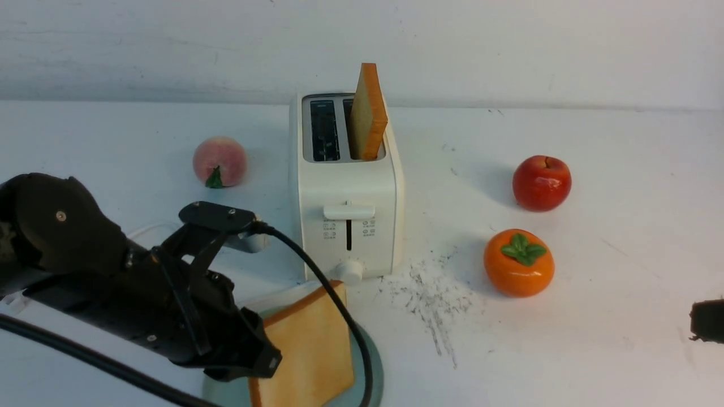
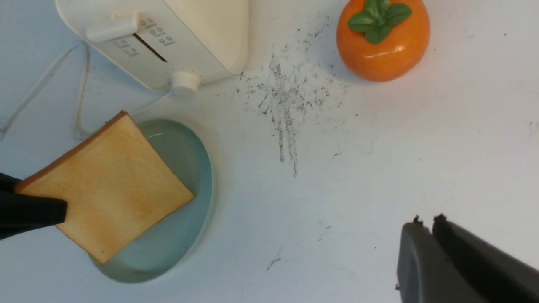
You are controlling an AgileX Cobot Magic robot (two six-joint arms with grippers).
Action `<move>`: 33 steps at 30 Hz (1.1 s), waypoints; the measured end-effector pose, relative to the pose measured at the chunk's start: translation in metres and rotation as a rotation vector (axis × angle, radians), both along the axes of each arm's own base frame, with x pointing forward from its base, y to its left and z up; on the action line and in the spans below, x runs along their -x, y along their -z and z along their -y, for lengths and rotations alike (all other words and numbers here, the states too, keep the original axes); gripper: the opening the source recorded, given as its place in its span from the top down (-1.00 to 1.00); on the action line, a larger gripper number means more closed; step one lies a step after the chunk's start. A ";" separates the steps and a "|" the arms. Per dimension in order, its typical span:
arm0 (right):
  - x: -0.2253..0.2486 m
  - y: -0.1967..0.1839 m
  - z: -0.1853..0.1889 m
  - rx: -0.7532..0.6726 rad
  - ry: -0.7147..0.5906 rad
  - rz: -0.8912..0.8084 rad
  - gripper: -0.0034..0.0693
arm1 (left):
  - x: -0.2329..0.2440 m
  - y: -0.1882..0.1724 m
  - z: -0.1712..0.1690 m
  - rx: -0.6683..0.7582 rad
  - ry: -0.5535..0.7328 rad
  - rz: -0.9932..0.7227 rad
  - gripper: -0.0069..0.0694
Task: Take toasted bread from bread machine on white table place on plate.
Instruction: 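Place the slice of bread on the plate with the left gripper, then grasp the toast slice in the toaster and pull it up out of the slot with the right gripper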
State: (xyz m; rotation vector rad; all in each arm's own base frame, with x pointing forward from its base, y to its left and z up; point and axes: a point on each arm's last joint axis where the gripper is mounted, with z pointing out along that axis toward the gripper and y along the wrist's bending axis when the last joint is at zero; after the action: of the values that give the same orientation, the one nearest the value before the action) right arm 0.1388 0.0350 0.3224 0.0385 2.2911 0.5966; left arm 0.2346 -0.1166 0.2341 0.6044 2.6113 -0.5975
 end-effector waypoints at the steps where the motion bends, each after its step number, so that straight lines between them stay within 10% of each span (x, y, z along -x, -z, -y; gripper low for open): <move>1: 0.000 -0.004 0.000 -0.001 -0.001 0.011 0.79 | -0.001 0.002 0.000 -0.008 -0.005 -0.001 0.07; 7: -0.012 -0.030 -0.001 0.033 -0.048 0.066 0.78 | -0.003 0.002 -0.002 -0.024 -0.021 0.011 -0.39; 13: -0.034 -0.049 -0.004 0.028 -0.109 0.031 0.78 | 0.000 -0.012 -0.008 -0.057 -0.056 0.049 -0.40; 19: -0.064 -0.066 -0.018 -0.028 -0.223 0.052 0.78 | 0.012 -0.045 -0.024 -0.132 -0.120 0.161 -0.19; 26: -0.106 -0.069 -0.089 0.029 -0.449 0.061 0.77 | 0.046 -0.078 -0.046 -0.150 -0.272 0.211 0.50; 33: -0.171 -0.060 -0.143 0.181 -0.372 0.088 0.69 | 0.095 -0.112 -0.066 -0.074 -0.361 0.321 0.86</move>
State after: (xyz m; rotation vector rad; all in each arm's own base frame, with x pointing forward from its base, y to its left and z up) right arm 0.3095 0.1776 0.3820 -0.5004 2.2702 0.5602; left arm 0.1394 -0.0504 0.3460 0.2157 2.3608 -0.2649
